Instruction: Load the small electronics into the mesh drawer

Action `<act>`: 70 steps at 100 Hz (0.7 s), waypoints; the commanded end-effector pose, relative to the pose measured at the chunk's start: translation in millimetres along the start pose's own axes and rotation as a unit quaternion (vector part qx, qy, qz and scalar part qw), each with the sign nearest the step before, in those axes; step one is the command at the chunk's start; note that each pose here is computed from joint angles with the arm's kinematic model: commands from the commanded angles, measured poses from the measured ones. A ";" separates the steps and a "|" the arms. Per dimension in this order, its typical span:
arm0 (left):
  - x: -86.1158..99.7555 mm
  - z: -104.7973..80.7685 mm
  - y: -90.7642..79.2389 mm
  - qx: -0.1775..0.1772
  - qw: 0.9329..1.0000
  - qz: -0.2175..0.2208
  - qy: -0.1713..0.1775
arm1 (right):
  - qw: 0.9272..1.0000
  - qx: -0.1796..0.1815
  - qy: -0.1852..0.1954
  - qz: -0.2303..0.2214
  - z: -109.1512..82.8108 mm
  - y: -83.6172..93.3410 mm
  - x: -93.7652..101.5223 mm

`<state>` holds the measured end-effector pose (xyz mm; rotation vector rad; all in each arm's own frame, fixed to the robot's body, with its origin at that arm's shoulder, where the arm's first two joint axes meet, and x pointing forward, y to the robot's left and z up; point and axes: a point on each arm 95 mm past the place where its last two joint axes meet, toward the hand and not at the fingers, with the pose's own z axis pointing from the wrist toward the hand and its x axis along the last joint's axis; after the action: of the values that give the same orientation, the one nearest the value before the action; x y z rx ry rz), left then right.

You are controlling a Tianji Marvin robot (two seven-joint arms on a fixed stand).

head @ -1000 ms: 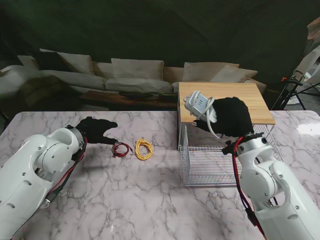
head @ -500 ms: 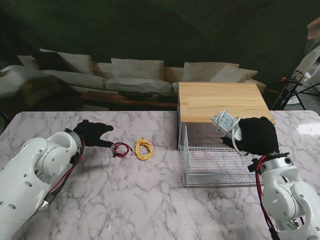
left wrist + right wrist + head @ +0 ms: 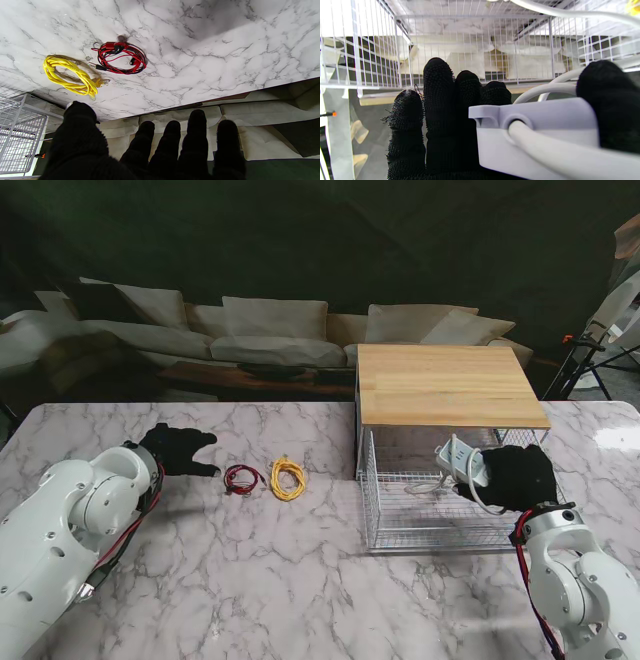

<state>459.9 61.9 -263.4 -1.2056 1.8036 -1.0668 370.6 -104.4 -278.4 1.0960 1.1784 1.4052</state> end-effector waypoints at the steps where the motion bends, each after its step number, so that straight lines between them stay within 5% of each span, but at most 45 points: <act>1: -0.1 0.4 3.7 -0.008 1.000 -0.002 0.001 | 1.000 0.013 0.003 -0.003 2.3 -5.4 2.0; 41: -0.4 2.7 5.0 -0.008 1.000 -0.003 0.009 | 0.994 0.083 0.050 -0.041 30.0 -20.2 18.6; 70: -0.6 1.8 5.2 -0.008 1.000 -0.004 0.009 | 0.983 0.128 0.091 -0.093 50.6 -25.7 25.0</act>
<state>460.4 63.8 -267.5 -1.2112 1.8127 -1.0786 416.1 -71.7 -297.2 1.0308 1.5624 1.2662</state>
